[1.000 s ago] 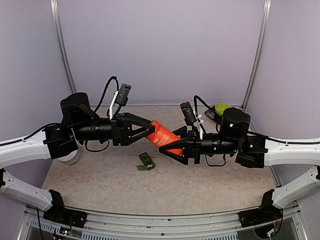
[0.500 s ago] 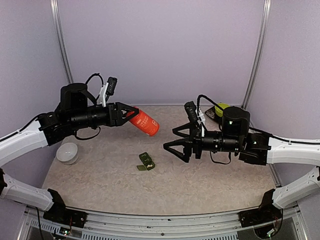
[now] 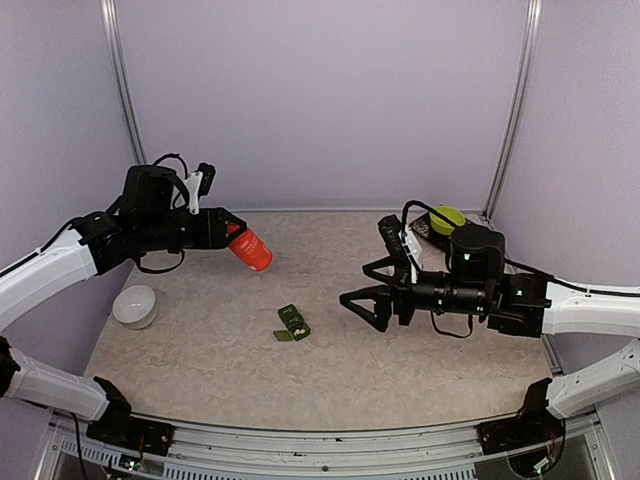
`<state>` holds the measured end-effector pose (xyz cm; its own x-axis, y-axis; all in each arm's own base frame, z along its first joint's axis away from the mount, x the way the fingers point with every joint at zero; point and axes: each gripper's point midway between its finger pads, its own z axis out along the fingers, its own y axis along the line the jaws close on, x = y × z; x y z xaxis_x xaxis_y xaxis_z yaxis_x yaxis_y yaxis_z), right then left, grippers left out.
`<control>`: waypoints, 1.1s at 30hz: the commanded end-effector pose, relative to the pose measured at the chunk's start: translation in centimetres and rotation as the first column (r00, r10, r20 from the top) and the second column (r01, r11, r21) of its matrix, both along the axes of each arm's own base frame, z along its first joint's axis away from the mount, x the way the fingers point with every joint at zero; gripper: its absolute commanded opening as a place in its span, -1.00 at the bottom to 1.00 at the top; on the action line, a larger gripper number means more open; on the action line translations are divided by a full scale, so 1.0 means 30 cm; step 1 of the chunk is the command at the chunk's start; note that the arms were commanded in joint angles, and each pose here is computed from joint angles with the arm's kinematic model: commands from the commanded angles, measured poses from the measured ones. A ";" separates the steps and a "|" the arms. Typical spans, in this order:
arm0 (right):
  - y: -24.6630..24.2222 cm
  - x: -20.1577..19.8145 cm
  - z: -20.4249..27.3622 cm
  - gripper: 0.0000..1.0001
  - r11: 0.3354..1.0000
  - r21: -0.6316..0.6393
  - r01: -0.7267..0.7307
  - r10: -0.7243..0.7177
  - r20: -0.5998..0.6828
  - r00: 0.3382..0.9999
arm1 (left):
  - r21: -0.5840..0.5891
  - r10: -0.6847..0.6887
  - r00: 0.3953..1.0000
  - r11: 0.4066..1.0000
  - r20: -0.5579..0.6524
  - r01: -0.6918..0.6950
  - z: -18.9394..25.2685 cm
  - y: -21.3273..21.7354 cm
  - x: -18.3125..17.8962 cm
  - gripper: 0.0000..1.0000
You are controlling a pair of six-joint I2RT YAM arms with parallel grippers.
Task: Sort the pills into containers
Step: Place the pill bottle at the corner of the board.
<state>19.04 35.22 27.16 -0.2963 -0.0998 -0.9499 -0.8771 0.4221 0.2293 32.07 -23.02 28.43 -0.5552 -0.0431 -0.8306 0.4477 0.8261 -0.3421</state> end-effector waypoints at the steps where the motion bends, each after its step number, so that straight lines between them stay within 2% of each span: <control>1: -0.027 0.007 -0.025 1.00 0.999 -0.022 0.026 -0.025 0.010 1.000 | 0.071 0.066 0.998 0.995 0.021 -0.067 -0.002 0.066 0.023 -0.27; 6: -0.026 0.011 -0.048 1.00 0.999 -0.037 0.030 -0.030 0.006 1.000 | 0.124 0.122 0.993 0.985 0.004 -0.121 -0.058 0.122 0.070 -0.27; 11: -0.028 0.014 -0.076 1.00 0.998 -0.048 0.038 -0.038 -0.005 0.999 | 0.175 0.181 0.982 0.970 -0.047 -0.170 -0.158 0.170 0.167 -0.26; 17: -0.034 0.005 -0.093 1.00 0.998 -0.051 0.035 -0.037 -0.033 0.999 | 0.167 0.246 0.960 0.961 -0.136 -0.223 -0.253 0.250 0.290 -0.27; 25: -0.032 0.000 -0.093 1.00 0.999 -0.034 0.030 -0.031 -0.046 0.998 | 0.281 0.378 0.917 0.900 -0.124 -0.333 -0.274 0.323 0.430 -0.27; 33: -0.020 -0.004 -0.113 1.00 0.999 -0.036 0.018 -0.020 -0.059 0.998 | 0.386 0.497 0.854 0.826 -0.151 -0.412 -0.414 0.423 0.517 -0.27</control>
<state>18.96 34.46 24.05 -0.3487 -0.1377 -0.9270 -0.8532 0.4560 0.2532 46.62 -12.55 17.90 -0.7037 -0.0840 -0.7055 0.0168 0.9908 -0.1347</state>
